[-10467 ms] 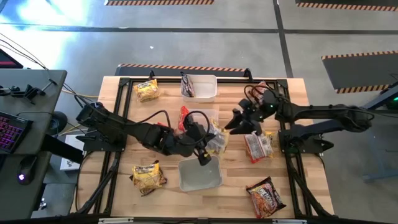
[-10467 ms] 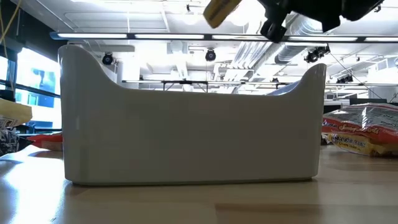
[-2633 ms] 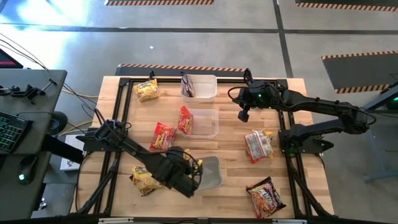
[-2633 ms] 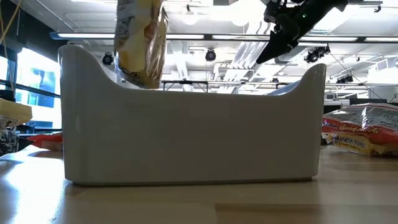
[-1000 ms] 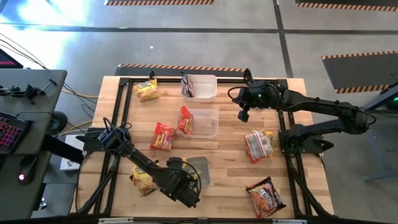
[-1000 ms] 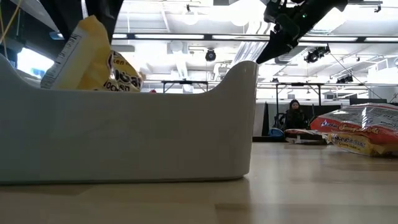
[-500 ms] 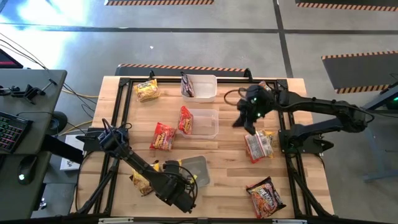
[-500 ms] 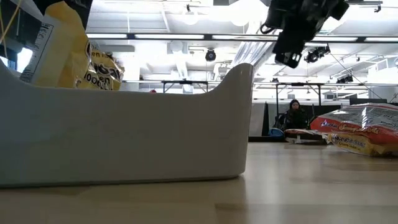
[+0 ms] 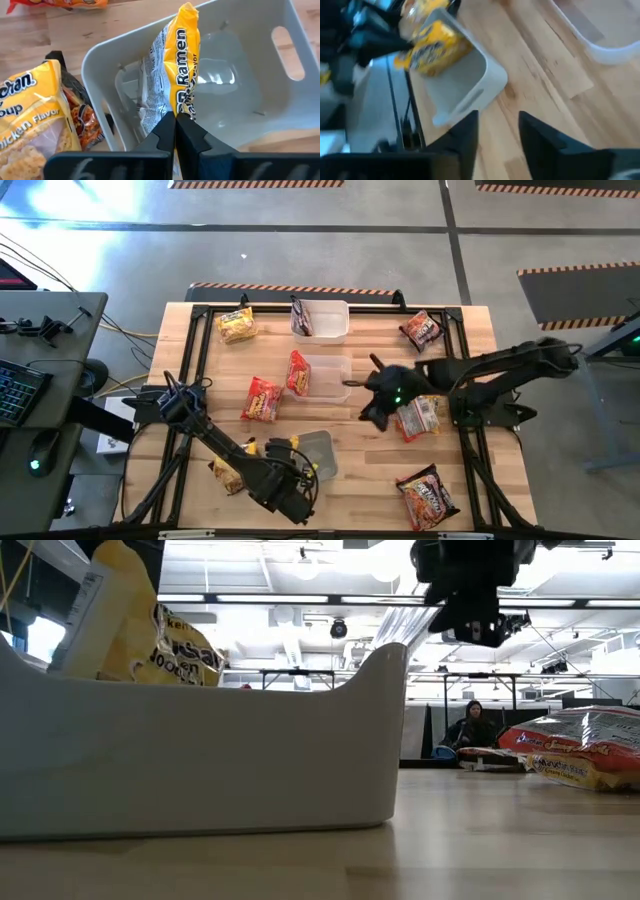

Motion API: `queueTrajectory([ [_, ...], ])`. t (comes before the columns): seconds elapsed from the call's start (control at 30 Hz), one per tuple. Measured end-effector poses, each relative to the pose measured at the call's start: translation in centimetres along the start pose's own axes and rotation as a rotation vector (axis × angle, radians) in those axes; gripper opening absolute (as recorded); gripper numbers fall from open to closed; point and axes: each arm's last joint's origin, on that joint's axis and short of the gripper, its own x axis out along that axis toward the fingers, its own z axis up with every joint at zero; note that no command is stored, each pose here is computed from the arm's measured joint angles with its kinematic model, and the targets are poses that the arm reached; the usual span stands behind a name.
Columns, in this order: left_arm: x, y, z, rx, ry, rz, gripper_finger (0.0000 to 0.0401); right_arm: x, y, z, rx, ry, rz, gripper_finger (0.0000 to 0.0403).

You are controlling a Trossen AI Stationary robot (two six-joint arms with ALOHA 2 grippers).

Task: Sort Maruchan noodles
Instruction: Put the yellow noodle pack into the gray bin

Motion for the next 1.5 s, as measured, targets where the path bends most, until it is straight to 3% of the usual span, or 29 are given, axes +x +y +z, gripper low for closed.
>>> queueTrajectory([
  [0.13, -0.7, 0.2, -0.4, -0.012, 0.01, -0.048, 0.0, 2.0, 1.3, -0.9, 0.102, -0.041, -0.007, 0.0182],
  [0.37, -1.4, 1.0, -1.7, -0.058, -0.066, -0.11, 0.0, 5.7, 1.8, -2.5, 0.086, -0.024, -0.032, 0.0213],
  [0.57, -1.4, 1.3, -1.9, -0.042, -0.093, -0.105, 0.0, 8.1, 1.7, -3.6, 0.099, 0.019, -0.043, 0.0212],
  [0.93, -1.4, 1.2, -1.8, -0.01, -0.13, -0.134, 0.0, 11.1, 2.3, -3.2, 0.133, -0.086, 0.013, 0.0211],
  [1.07, -1.4, 1.1, -1.9, -0.015, -0.124, -0.143, 0.0, 12.1, 3.3, -2.3, 0.096, -0.085, -0.02, 0.0211],
  [1.27, -1.6, 1.3, -2.2, -0.007, -0.123, -0.153, 0.0, 13.9, 4.0, -1.6, 0.075, -0.03, -0.201, 0.0201],
  [1.5, -1.8, 1.5, -2.7, -0.029, -0.131, -0.171, 0.0, 14.3, 4.0, -1.4, 0.059, -0.011, -0.238, 0.0139],
])
